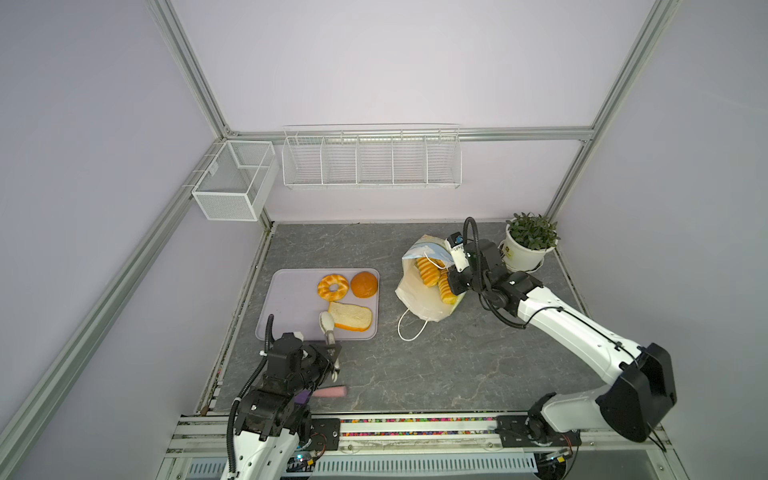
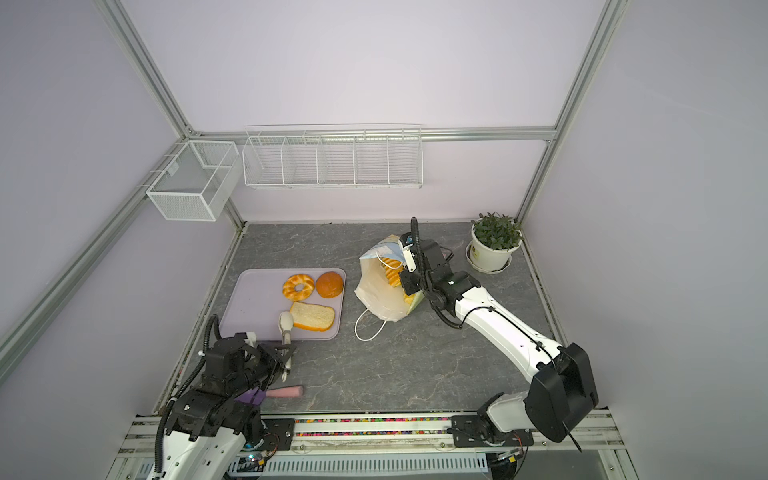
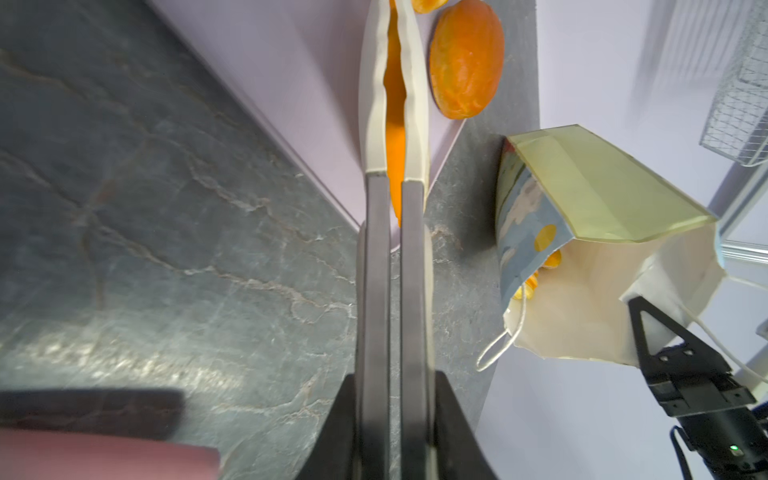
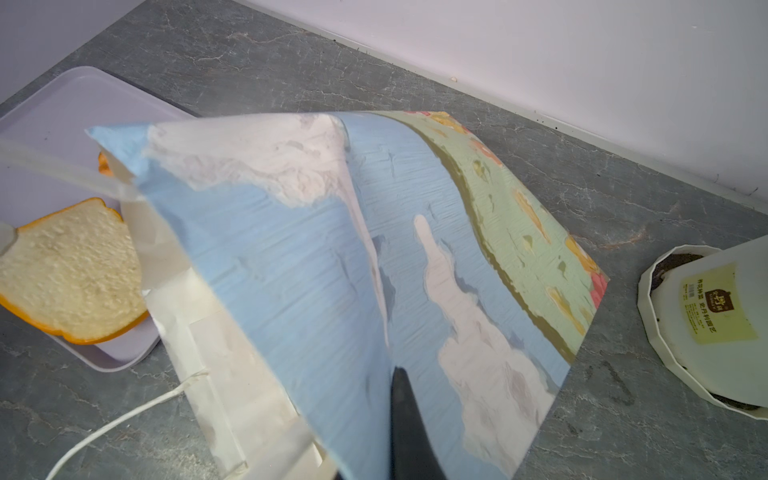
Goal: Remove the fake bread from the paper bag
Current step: 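Lower the bread slice onto the lilac mat and open the tongs, then move the open tongs back into the bag toward the spiral bread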
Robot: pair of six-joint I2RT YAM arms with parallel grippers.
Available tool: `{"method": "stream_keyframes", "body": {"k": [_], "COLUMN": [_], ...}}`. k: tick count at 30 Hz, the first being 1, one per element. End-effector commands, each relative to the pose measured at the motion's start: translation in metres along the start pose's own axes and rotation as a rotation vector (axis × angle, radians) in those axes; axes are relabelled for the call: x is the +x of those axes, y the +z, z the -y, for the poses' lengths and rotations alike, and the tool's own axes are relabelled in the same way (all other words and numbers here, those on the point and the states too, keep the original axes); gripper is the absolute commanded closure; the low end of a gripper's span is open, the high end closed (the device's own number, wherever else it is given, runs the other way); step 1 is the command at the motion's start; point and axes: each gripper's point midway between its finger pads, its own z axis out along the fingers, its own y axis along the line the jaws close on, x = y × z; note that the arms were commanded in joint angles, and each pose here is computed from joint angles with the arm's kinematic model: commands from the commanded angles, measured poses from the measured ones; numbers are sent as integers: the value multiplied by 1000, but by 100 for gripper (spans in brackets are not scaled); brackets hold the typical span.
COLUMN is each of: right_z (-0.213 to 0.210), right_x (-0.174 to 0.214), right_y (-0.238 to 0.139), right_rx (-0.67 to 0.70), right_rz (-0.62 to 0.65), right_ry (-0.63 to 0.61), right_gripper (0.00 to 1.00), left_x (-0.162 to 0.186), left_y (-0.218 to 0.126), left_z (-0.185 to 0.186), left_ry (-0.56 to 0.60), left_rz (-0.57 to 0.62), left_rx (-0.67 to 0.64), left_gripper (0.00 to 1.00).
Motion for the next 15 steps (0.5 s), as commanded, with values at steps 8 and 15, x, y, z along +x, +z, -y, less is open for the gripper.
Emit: {"method": "stream_keyframes", "body": {"k": [8,15], "right_z": [-2,-4], "right_x": [-6,-4], "right_y": [-1,2], "right_rx": [-26,-32], "right_rz": [29,16], "right_ry": [21,19], "right_gripper": [93,93], "left_x": [8,3], "left_y": [-12,-27], "left_z": [5,8], "left_ry": [11,74], "left_rz": [-34,-1], "left_rx": [1,-55], "left_gripper": [75,60]}}
